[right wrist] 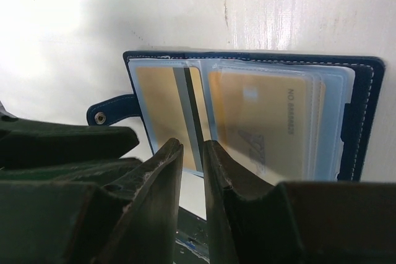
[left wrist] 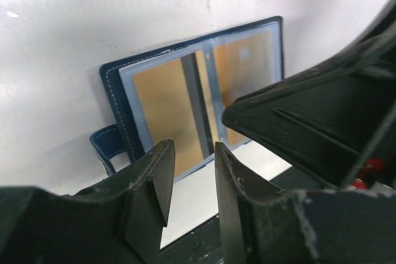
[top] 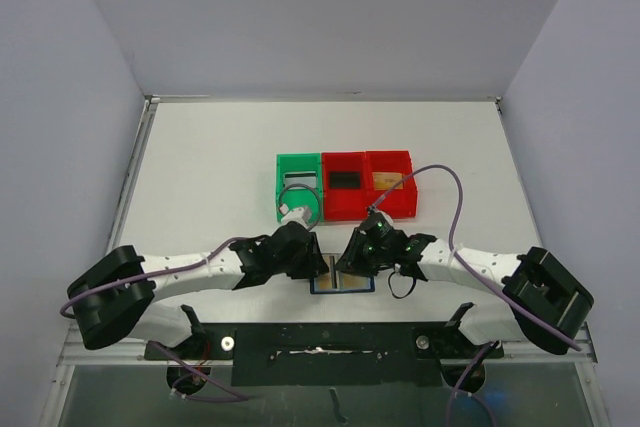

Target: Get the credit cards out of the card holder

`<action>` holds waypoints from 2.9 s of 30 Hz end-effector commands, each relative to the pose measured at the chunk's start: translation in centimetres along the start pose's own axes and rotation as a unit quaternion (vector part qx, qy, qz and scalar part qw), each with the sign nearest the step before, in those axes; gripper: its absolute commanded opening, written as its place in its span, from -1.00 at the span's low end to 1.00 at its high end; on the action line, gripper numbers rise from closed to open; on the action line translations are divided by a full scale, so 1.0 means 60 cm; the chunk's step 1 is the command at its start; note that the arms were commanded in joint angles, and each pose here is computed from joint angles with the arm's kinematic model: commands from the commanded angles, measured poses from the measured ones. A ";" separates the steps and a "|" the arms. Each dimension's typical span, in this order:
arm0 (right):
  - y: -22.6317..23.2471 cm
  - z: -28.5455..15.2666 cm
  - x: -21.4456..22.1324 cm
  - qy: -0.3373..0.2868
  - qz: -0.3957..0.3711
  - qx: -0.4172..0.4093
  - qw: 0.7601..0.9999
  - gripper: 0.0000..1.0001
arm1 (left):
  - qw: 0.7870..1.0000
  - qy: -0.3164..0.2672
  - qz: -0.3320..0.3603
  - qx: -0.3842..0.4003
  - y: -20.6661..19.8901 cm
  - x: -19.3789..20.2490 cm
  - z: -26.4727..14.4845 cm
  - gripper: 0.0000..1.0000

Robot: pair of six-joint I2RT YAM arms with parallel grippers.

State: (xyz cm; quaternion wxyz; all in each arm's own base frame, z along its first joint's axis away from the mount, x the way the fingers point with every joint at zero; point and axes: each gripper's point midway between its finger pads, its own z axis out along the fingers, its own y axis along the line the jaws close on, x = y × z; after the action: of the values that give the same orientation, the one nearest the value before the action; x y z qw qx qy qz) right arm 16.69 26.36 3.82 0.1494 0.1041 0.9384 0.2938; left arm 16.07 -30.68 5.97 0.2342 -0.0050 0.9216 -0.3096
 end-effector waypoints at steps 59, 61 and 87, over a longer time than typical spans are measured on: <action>-0.003 -0.019 -0.005 0.049 0.006 -0.124 0.991 -1.00 | 0.990 0.061 0.012 -0.126 0.113 0.067 0.033 -0.87; -0.002 -0.025 -0.005 0.050 -0.009 -0.127 0.991 -1.00 | 0.990 0.061 0.014 -0.126 0.114 0.068 0.033 -0.87; -0.020 -0.018 -0.011 0.022 0.017 -0.102 0.994 -0.84 | 0.999 0.004 0.031 0.040 -0.058 -0.006 0.023 -0.42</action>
State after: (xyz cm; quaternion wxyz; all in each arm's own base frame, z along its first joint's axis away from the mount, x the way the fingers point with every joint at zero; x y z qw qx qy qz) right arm 16.23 24.69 3.56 0.1092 0.0864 0.9120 0.3858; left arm 15.78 -32.10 6.01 0.2273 0.0189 0.9226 -0.3112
